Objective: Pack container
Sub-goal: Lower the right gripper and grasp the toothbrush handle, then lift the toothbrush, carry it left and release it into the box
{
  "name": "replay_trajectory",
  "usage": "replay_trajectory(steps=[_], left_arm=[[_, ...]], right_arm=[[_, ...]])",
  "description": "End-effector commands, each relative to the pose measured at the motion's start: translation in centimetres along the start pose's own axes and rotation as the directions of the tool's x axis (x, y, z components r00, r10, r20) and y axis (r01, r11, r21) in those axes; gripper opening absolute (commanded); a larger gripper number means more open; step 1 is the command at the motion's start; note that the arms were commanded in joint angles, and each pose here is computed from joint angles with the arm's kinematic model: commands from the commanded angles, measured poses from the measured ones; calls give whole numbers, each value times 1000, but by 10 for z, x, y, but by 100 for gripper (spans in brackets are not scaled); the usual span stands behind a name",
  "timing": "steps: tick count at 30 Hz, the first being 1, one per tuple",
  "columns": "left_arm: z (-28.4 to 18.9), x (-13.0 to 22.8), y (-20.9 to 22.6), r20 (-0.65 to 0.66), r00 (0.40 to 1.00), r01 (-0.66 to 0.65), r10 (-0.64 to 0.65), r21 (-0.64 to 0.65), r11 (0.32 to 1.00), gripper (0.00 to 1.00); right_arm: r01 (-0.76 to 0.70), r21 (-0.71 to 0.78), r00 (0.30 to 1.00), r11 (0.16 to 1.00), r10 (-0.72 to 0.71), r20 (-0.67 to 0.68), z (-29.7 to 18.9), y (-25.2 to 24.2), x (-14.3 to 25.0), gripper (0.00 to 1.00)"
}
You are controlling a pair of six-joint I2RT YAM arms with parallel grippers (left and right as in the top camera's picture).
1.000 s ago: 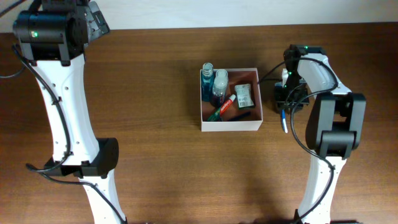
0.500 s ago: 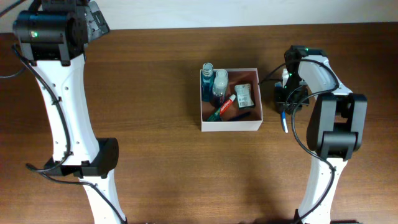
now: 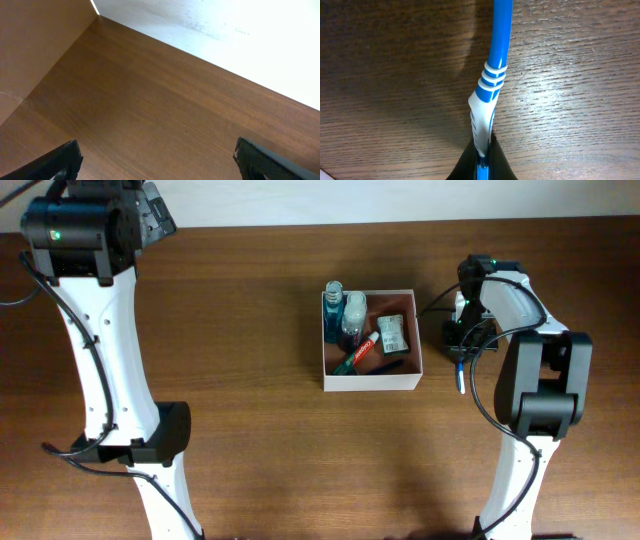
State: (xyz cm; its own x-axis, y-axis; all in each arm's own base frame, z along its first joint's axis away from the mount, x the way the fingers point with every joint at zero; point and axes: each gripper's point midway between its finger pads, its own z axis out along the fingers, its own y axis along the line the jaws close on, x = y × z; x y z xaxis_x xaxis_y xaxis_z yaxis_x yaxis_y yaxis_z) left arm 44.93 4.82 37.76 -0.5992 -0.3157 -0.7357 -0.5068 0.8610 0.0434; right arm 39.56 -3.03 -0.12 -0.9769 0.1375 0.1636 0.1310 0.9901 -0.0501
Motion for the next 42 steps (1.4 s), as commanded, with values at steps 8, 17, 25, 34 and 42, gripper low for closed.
replay_trajectory(steps=[8, 17, 25, 34, 42], left_arm=[[2, 0, 3, 1, 1000, -12, 12, -17, 1000, 99], [2, 0, 3, 1, 1000, -13, 13, -17, 1000, 99], [2, 0, 3, 1, 1000, -12, 12, -17, 1000, 99], [2, 0, 3, 1, 1000, -12, 12, -17, 1000, 99], [2, 0, 3, 1, 1000, -13, 13, -17, 1000, 99]], right_arm=[[-29, -128, 998, 991, 35, 45, -76, 20, -13, 4], [98, -418, 982, 903, -18, 190, -190, 84, -5, 4], [164, -396, 978, 904, -98, 182, -189, 129, 9, 4], [-154, -288, 973, 945, 195, 121, -180, 136, 10, 4], [-396, -275, 911, 876, 413, 3, -171, 150, 24, 4]])
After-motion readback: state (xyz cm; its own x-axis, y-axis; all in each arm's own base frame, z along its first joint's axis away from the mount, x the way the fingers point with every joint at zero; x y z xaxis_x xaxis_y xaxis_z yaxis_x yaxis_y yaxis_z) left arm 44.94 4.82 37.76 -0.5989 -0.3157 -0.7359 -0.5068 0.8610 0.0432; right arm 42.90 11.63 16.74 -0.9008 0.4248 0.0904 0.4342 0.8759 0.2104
